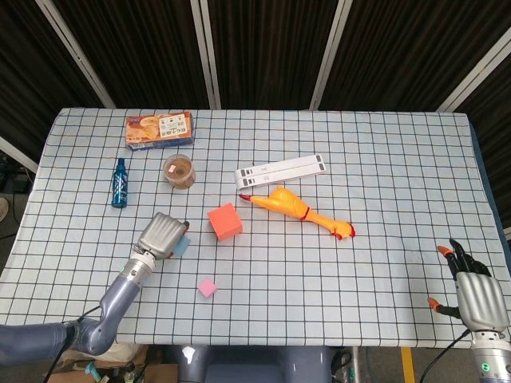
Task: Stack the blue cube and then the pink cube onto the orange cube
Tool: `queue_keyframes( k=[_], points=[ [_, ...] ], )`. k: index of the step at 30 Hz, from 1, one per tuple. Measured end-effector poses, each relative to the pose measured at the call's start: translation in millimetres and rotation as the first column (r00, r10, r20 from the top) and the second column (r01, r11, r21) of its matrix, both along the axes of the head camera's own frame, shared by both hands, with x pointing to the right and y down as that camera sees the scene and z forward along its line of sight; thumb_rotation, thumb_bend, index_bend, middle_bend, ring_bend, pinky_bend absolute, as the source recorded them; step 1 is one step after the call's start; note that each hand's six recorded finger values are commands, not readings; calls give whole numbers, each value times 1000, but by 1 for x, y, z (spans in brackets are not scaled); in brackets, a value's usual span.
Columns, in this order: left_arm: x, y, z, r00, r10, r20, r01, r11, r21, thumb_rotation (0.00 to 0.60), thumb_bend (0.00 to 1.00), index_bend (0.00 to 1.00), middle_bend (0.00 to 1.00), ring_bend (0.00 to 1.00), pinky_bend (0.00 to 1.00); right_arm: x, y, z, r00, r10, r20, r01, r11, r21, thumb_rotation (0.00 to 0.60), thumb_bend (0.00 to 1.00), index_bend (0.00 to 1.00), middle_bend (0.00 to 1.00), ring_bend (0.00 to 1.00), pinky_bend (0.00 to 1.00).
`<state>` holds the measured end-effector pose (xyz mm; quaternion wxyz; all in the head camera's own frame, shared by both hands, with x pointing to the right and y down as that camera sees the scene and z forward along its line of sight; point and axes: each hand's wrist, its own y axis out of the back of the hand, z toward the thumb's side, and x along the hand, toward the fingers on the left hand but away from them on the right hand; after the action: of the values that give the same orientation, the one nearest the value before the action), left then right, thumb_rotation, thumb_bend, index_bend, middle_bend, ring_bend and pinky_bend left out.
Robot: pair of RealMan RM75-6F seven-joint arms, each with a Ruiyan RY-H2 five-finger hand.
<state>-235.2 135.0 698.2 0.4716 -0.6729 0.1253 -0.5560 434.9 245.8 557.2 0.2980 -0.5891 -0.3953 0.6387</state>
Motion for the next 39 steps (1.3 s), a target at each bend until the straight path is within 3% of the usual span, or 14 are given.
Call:
queue_keyframes(
  k=[9, 14, 21, 25, 32, 39],
  points=[
    [6, -6, -20, 999, -27, -29, 28, 999, 34, 600, 367, 589, 988, 999, 1000, -2, 1, 2, 1000, -8, -1, 8, 1000, -9, 600, 123, 169, 69, 198, 240],
    [21, -17, -43, 998, 54, -29, -51, 995, 88, 600, 367, 590, 977, 988, 1000, -3, 1, 4, 1000, -7, -1, 7, 1000, -22, 600, 123, 169, 70, 204, 261],
    [51, -42, -81, 984, 173, 30, -175, 964, 198, 600, 362, 591, 959, 967, 1000, -2, 2, 3, 1000, -2, 4, 2, 1000, -26, 600, 122, 169, 70, 206, 263],
    [63, -54, -91, 982, 184, 46, -190, 962, 197, 600, 330, 591, 952, 956, 1000, 0, 2, 1, 1000, 6, 5, -6, 1000, -25, 600, 122, 169, 70, 207, 264],
    [97, -70, -101, 959, 272, 80, -283, 935, 215, 600, 281, 588, 921, 923, 1000, 2, 3, 5, 1000, 10, -4, -10, 999, -48, 600, 122, 209, 70, 220, 263],
    [107, -77, -91, 970, 243, 2, -240, 958, 156, 600, 260, 588, 887, 893, 1000, 2, 2, 8, 1000, 13, -16, -14, 999, -51, 600, 122, 210, 70, 221, 264]
  ],
)
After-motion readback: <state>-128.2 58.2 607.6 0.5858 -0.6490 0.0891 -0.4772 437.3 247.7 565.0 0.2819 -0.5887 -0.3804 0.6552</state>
